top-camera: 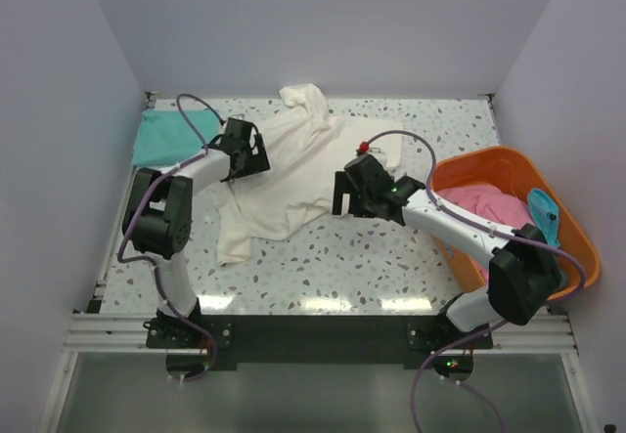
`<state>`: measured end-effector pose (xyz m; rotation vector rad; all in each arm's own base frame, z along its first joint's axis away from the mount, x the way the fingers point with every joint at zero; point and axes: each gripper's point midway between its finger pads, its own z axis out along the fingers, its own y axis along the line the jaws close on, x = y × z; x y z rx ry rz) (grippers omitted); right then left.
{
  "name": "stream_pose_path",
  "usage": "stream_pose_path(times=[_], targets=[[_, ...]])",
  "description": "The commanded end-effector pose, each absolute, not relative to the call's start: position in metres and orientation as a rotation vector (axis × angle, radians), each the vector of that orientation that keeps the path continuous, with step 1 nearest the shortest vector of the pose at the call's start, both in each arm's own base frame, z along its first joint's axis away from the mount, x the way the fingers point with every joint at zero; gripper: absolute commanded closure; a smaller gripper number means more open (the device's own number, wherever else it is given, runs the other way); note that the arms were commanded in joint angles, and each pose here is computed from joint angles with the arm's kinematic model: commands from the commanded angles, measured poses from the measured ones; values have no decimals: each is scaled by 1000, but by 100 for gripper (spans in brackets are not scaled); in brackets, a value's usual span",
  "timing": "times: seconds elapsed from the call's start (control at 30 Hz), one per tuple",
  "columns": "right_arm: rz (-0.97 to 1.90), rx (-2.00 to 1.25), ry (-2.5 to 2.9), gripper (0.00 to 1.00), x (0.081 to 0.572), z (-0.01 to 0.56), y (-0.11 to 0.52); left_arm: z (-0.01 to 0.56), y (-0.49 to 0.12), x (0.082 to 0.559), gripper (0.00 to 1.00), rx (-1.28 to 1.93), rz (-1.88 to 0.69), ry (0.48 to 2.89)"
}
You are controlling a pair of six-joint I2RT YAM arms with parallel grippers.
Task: Fold and stack the t-shirts
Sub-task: Flatten the tshirt out
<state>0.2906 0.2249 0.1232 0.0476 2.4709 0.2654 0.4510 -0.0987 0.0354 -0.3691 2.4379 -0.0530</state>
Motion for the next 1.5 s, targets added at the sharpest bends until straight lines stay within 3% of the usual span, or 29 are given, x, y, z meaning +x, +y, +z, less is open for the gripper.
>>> stream_pose_path(times=[0.0, 0.17, 0.47, 0.77, 0.93, 1.0, 1.03, 1.3, 1.47], targets=[[353, 110, 2494, 2, 286, 98, 232, 118, -96, 457, 0, -356, -98, 2301], [342, 116, 2531, 13, 296, 71, 238, 160, -79, 396, 0, -464, -144, 2209], [344, 120, 2555, 32, 330, 43, 253, 68, -28, 237, 0, -732, 55, 2418], [385, 157, 2561, 46, 339, 31, 266, 47, -44, 213, 0, -855, -83, 2450], [333, 253, 2531, 73, 342, 26, 255, 33, -51, 201, 0, -867, -122, 2508], [346, 276, 2505, 77, 342, 31, 253, 29, -50, 196, 0, -876, -129, 2509], [334, 284, 2506, 86, 341, 30, 250, 28, -52, 195, 0, -883, -143, 2510], [235, 255, 2553, 89, 302, 46, 213, 16, -56, 193, 1, -889, -163, 2527], [143, 253, 2593, 88, 270, 44, 183, 8, -62, 190, 18, -879, -216, 2538]])
